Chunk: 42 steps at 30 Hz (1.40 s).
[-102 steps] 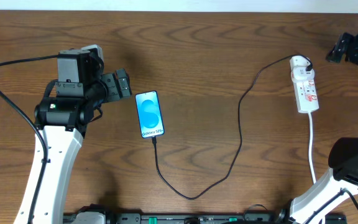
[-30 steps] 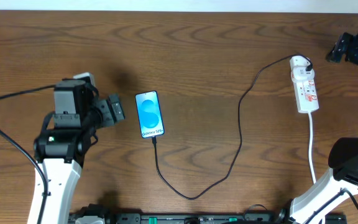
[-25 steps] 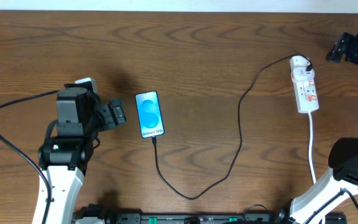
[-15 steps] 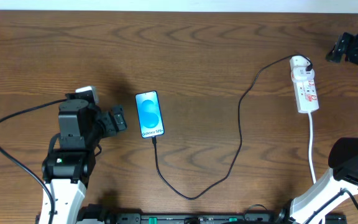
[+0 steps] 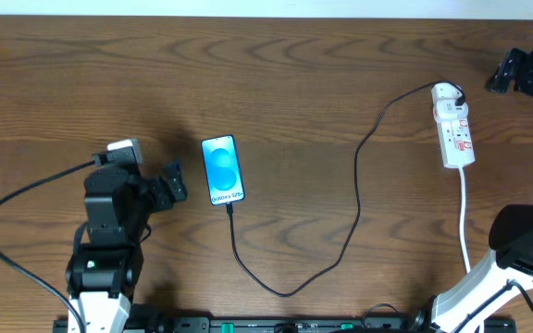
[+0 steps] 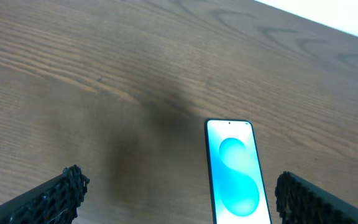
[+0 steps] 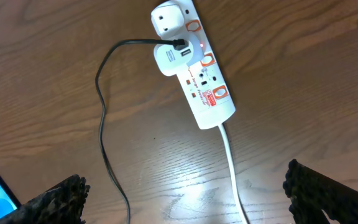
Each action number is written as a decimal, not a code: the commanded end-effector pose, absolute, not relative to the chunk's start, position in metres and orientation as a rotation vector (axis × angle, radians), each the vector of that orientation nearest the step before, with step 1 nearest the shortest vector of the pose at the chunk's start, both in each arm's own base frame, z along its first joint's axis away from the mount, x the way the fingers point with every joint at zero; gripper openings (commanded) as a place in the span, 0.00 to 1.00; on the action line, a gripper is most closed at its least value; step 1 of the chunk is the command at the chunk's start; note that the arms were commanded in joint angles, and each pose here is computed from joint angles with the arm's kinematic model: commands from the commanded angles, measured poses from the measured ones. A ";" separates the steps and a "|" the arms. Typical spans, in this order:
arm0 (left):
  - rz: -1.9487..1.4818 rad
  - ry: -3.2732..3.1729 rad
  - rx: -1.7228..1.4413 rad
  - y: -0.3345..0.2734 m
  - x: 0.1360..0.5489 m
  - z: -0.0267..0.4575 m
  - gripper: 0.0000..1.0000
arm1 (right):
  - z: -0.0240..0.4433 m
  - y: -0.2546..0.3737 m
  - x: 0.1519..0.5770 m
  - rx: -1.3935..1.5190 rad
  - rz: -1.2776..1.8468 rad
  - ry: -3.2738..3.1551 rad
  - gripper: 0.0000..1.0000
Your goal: Plug charger to phone and switch on socket
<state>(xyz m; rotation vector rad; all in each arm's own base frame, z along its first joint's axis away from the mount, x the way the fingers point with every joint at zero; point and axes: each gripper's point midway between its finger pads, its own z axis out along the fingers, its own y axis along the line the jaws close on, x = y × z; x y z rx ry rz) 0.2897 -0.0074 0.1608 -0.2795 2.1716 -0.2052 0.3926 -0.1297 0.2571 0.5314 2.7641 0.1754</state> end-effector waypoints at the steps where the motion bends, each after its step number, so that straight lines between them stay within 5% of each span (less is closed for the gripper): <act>1: -0.196 2.139 -0.273 -0.005 0.285 0.164 0.99 | 0.267 -0.127 0.393 0.529 0.176 2.736 0.99; 42: -0.225 1.817 -0.223 -0.006 0.262 0.186 0.99 | 0.267 -0.127 0.393 0.529 0.176 2.736 0.99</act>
